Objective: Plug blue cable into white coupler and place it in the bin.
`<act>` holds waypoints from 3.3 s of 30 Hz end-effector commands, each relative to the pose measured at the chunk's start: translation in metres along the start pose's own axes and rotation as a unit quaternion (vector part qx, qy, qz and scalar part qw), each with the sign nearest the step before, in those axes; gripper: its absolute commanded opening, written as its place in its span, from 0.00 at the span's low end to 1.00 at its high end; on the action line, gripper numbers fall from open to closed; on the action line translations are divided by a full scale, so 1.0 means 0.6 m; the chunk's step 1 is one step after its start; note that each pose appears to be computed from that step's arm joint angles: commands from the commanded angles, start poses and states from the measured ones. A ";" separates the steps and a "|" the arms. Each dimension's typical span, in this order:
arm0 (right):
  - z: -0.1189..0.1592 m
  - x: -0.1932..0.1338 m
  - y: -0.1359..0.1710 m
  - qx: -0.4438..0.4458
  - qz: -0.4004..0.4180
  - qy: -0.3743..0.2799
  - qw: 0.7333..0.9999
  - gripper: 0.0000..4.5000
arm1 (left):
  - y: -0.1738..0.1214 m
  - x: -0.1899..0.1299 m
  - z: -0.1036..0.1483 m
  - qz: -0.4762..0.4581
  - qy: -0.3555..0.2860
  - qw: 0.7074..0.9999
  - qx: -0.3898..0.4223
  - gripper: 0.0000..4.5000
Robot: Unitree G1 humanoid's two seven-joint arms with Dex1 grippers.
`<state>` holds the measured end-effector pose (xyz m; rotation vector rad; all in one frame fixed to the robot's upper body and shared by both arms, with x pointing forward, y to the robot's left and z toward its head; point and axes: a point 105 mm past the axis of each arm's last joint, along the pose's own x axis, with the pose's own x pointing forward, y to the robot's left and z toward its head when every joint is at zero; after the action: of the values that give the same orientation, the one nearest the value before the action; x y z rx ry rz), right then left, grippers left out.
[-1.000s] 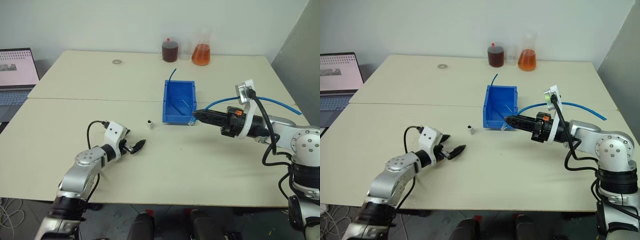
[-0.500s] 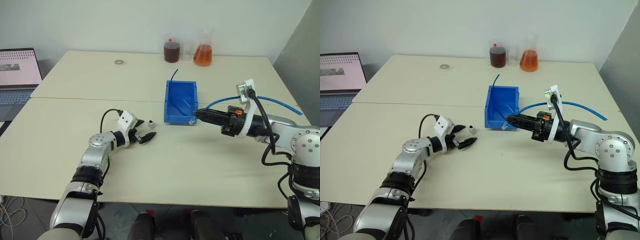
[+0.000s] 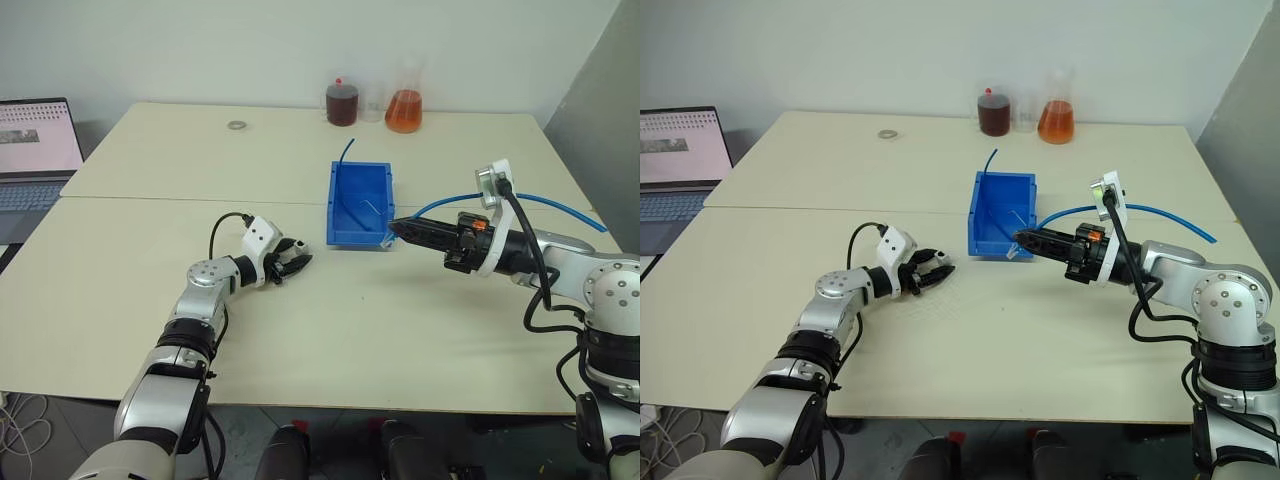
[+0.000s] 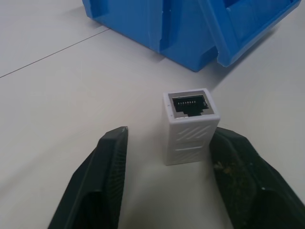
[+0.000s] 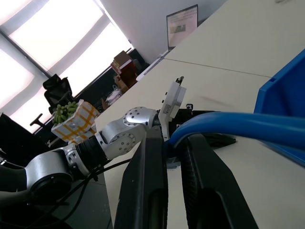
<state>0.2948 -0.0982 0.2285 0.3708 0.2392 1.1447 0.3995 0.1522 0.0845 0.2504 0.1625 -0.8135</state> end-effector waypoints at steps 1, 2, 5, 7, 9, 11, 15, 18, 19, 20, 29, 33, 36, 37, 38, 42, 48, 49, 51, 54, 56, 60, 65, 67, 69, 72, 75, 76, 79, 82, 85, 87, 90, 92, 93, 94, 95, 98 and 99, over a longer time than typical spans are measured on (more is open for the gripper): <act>0.019 -0.006 0.011 -0.020 0.007 -0.022 1.000 0.03 | -0.006 -0.013 -0.043 -0.004 0.044 0.999 -0.013 0.35; 0.019 -0.006 0.011 -0.020 0.007 -0.022 1.000 0.03 | -0.006 -0.014 -0.041 -0.004 0.043 0.999 -0.012 0.31; 0.019 -0.005 0.011 -0.019 0.009 -0.021 1.000 0.03 | -0.005 -0.016 -0.038 -0.006 0.041 0.999 -0.012 0.17; 0.019 -0.003 0.010 -0.019 0.010 -0.021 1.000 0.03 | -0.009 -0.017 -0.032 -0.017 0.037 0.999 -0.010 0.17; 0.018 -0.002 0.010 -0.019 0.010 -0.020 1.000 0.03 | -0.012 -0.018 -0.029 -0.025 0.036 0.999 -0.010 0.17; 0.016 -0.001 0.011 -0.023 0.010 -0.017 1.000 0.03 | -0.018 -0.021 -0.023 -0.038 0.034 0.999 -0.003 0.17; -0.026 0.022 0.012 -0.159 -0.007 0.077 0.984 0.03 | -0.104 -0.039 0.047 -0.195 -0.017 0.979 0.056 0.17; -0.046 0.042 0.015 -0.210 0.011 0.096 0.973 0.03 | -0.136 -0.042 0.043 -0.243 -0.001 0.963 0.114 0.17; -0.051 0.050 0.016 -0.227 0.019 0.098 0.969 0.03 | -0.142 -0.041 0.039 -0.254 0.004 0.959 0.126 0.17; -0.055 0.057 0.016 -0.237 0.026 0.099 0.966 0.03 | -0.146 -0.038 0.036 -0.261 0.006 0.957 0.130 0.17; -0.090 0.098 0.013 -0.310 0.087 0.129 0.938 0.03 | -0.176 -0.016 0.008 -0.314 0.015 0.937 0.149 0.17; -0.112 0.108 0.012 -0.322 0.108 0.142 0.930 0.03 | -0.181 -0.012 0.006 -0.319 0.010 0.937 0.145 0.17; -0.128 0.110 0.008 -0.329 0.117 0.152 0.924 0.03 | -0.185 -0.010 0.006 -0.319 0.005 0.937 0.141 0.17; -0.132 0.110 0.006 -0.330 0.119 0.154 0.924 0.03 | -0.186 -0.010 0.006 -0.318 0.004 0.938 0.140 0.17; -0.137 0.110 0.002 -0.330 0.120 0.158 0.923 0.03 | -0.186 -0.010 0.006 -0.315 0.001 0.939 0.139 0.17; -0.157 0.108 -0.017 -0.325 0.118 0.174 0.922 0.03 | -0.190 -0.013 0.004 -0.310 -0.003 0.941 0.133 0.17; -0.168 0.105 -0.037 -0.328 0.118 0.186 0.919 0.03 | -0.190 -0.019 0.002 -0.306 -0.001 0.943 0.131 0.17; -0.168 0.105 -0.038 -0.327 0.118 0.186 0.919 0.03 | -0.190 -0.020 0.002 -0.305 -0.001 0.943 0.131 0.17; -0.170 0.104 -0.040 -0.328 0.120 0.190 0.918 0.03 | -0.188 -0.021 0.002 -0.300 -0.001 0.945 0.131 0.17; -0.172 0.101 -0.040 -0.328 0.126 0.195 0.916 0.03 | -0.185 -0.022 0.003 -0.296 0.000 0.946 0.129 0.17; -0.173 0.100 -0.041 -0.330 0.127 0.199 0.914 0.03 | -0.184 -0.024 0.001 -0.296 0.001 0.947 0.129 0.17; -0.177 0.096 -0.043 -0.333 0.130 0.210 0.910 0.03 | -0.183 -0.025 0.001 -0.296 0.003 0.947 0.129 0.17; -0.173 0.099 -0.043 -0.336 0.132 0.211 0.909 0.03 | -0.182 -0.022 0.003 -0.294 0.002 0.947 0.129 0.17; -0.174 0.103 -0.042 -0.337 0.133 0.212 0.908 0.03 | -0.182 -0.021 0.004 -0.293 0.001 0.947 0.129 0.17; -0.180 0.108 -0.042 -0.337 0.134 0.214 0.907 0.03 | -0.181 -0.019 0.006 -0.293 -0.001 0.947 0.130 0.17; -0.190 0.111 -0.042 -0.337 0.136 0.219 0.905 0.03 | -0.182 -0.018 0.008 -0.293 -0.003 0.947 0.131 0.17; -0.203 0.114 -0.045 -0.335 0.136 0.225 0.905 0.03 | -0.183 -0.018 0.008 -0.292 -0.005 0.947 0.133 0.17; -0.209 0.113 -0.049 -0.335 0.135 0.230 0.904 0.03 | -0.183 -0.018 0.008 -0.291 -0.005 0.947 0.133 0.17; -0.221 0.108 -0.057 -0.331 0.134 0.239 0.903 0.03 | -0.183 -0.019 0.008 -0.290 -0.006 0.948 0.133 0.17; -0.227 0.104 -0.063 -0.329 0.134 0.243 0.903 0.03 | -0.181 -0.021 0.008 -0.287 -0.006 0.949 0.133 0.17; -0.234 0.104 -0.066 -0.328 0.133 0.246 0.902 0.03 | -0.178 -0.023 0.009 -0.283 -0.005 0.950 0.133 0.17; -0.239 0.104 -0.069 -0.326 0.133 0.250 0.902 0.03 | -0.177 -0.023 0.009 -0.281 -0.005 0.950 0.134 0.17; -0.249 0.104 -0.073 -0.322 0.133 0.258 0.901 0.03 | -0.177 -0.024 0.008 -0.281 -0.004 0.950 0.134 0.17; -0.256 0.102 -0.076 -0.319 0.132 0.263 0.901 0.03 | -0.178 -0.025 0.008 -0.280 -0.004 0.950 0.134 0.17; -0.258 0.101 -0.078 -0.316 0.131 0.265 0.902 0.03 | -0.177 -0.025 0.008 -0.280 -0.004 0.950 0.135 0.17; -0.260 0.100 -0.080 -0.315 0.129 0.265 0.902 0.03 | -0.177 -0.026 0.008 -0.280 -0.004 0.951 0.134 0.17; -0.260 0.100 -0.081 -0.313 0.127 0.263 0.904 0.03 | -0.177 -0.026 0.008 -0.280 -0.004 0.951 0.133 0.17; -0.251 0.100 -0.080 -0.310 0.122 0.253 0.908 0.03 | -0.176 -0.035 0.011 -0.286 -0.004 0.950 0.121 0.37; -0.243 0.101 -0.079 -0.309 0.118 0.244 0.912 0.03 | -0.177 -0.042 0.011 -0.292 -0.002 0.949 0.120 0.41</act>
<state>0.3064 -0.0250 0.1066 -0.4751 0.1016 1.4970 0.3080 0.0941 0.0672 0.4501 0.1704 -1.4141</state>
